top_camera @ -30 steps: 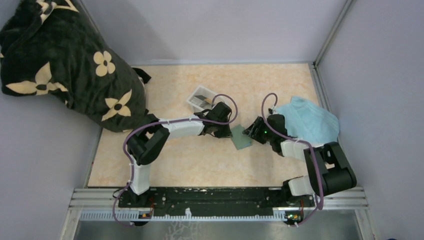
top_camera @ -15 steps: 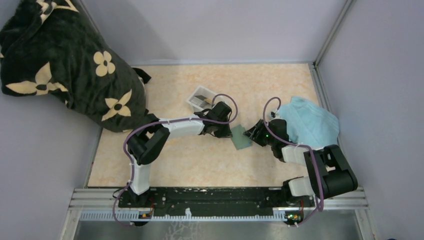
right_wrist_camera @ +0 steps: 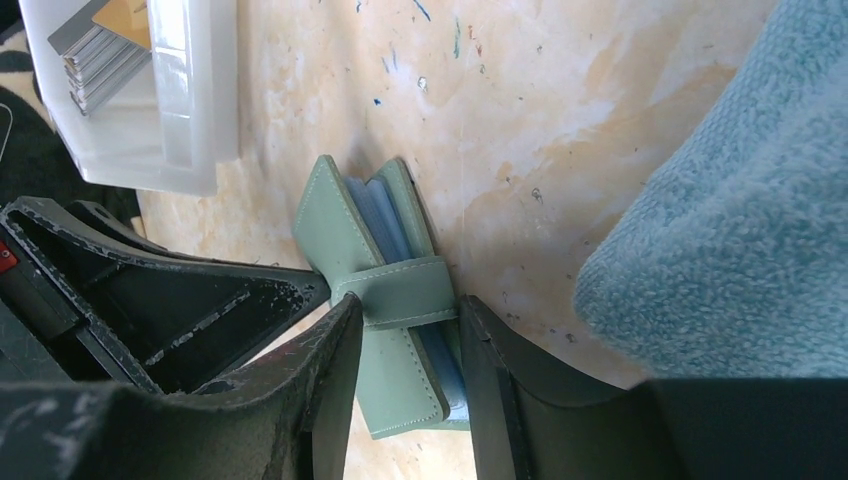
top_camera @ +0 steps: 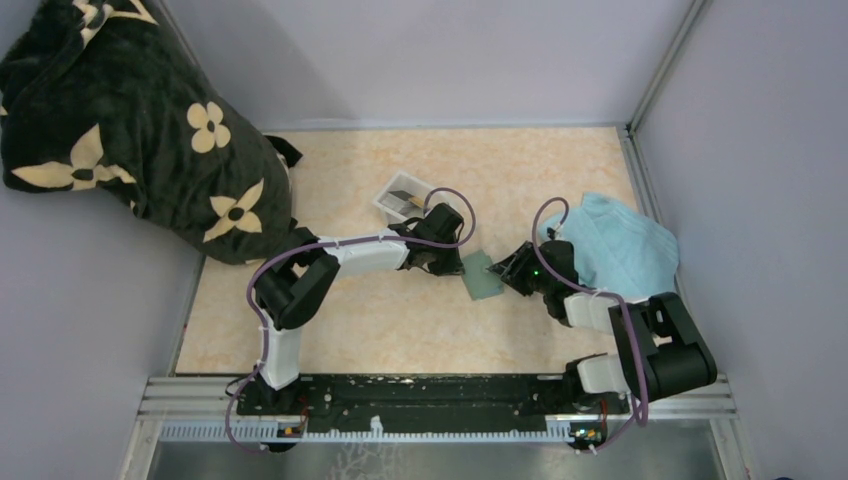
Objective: Put the credit cards into the card holder
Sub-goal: Close the card holder at the center of the board.
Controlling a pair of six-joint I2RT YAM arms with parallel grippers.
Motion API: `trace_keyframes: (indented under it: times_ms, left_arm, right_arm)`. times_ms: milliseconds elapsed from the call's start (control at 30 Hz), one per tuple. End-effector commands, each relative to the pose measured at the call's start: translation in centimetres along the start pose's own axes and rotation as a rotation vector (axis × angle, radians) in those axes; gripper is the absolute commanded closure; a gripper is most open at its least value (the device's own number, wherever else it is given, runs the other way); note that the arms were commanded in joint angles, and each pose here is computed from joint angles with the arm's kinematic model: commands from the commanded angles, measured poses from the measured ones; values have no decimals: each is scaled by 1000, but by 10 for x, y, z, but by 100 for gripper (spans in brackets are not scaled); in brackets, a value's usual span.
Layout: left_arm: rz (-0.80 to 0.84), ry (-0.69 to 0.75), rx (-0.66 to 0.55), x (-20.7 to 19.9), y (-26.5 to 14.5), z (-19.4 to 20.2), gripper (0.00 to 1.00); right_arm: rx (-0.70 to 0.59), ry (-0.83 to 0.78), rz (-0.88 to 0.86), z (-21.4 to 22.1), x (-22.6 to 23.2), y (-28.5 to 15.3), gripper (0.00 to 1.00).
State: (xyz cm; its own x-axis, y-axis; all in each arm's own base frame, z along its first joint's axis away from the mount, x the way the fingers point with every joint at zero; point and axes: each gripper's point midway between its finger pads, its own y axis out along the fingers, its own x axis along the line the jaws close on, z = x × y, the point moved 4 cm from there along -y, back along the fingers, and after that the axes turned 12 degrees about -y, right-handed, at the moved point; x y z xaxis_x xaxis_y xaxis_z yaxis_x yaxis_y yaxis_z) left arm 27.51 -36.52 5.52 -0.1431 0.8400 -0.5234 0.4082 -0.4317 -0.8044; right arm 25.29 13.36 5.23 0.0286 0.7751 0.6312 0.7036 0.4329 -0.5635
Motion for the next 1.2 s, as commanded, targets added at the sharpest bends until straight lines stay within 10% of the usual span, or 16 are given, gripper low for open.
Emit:
trace_keyframes:
  times_ms: [0, 1167]
  left_arm:
    - [-187, 34, 52, 49, 17, 20, 78]
    - [-182, 70, 57, 39, 23, 22, 78]
  right_arm:
    - [71, 38, 68, 15, -13, -2, 59]
    - [303, -79, 146, 52, -17, 9, 62]
